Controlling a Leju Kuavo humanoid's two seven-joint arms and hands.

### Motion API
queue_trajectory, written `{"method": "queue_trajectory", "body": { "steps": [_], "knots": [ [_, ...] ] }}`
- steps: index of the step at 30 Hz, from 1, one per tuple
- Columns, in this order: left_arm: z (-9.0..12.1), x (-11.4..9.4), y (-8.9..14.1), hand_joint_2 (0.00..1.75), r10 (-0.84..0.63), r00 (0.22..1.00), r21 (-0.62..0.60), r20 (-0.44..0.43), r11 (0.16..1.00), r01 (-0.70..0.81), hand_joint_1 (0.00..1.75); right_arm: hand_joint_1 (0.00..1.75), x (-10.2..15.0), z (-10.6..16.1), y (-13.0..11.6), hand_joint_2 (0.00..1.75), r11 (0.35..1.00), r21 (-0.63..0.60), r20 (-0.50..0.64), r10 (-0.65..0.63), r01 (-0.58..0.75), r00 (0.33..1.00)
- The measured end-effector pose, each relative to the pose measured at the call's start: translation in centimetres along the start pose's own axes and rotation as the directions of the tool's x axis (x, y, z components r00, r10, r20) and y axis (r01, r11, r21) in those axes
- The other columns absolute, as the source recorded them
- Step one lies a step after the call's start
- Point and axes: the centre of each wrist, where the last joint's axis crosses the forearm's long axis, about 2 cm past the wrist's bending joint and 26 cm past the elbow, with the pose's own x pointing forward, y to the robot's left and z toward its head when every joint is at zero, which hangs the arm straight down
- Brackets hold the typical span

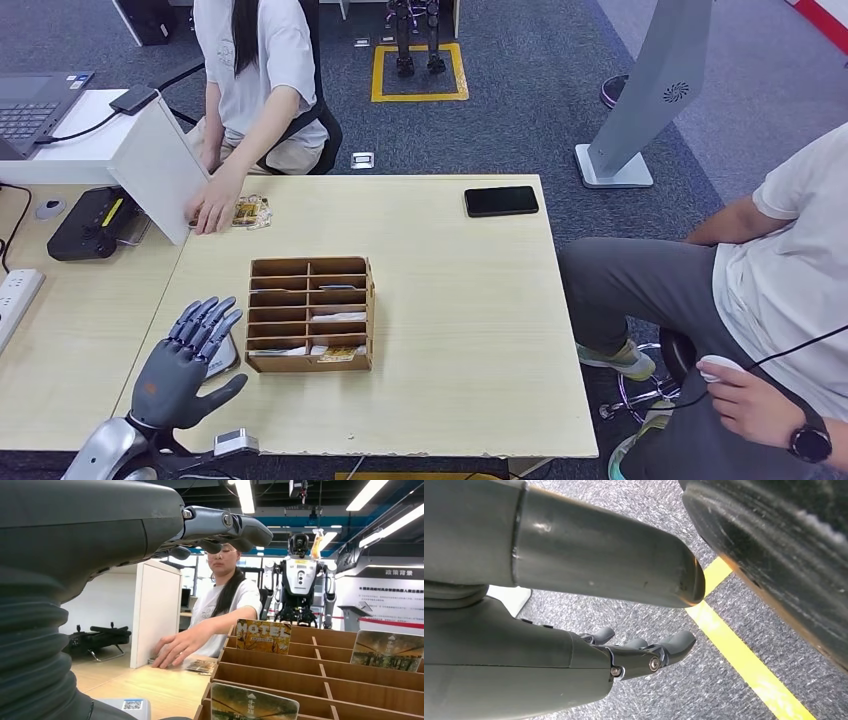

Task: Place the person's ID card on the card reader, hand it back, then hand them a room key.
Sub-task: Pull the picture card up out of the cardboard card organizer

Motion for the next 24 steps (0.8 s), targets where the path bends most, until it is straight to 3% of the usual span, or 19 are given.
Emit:
{"method": "queue_trajectory", "body": {
  "steps": [24],
  "knots": [
    [-0.76,0.39,-0.96,1.75,0.01,1.0,-0.015,0.009,1.0,-0.01,0.0,0.0,0.06,-0.01,-0.19,0.0,1.0,-0.003,0.012,0.025,-0.025,1.0]
  ]
}}
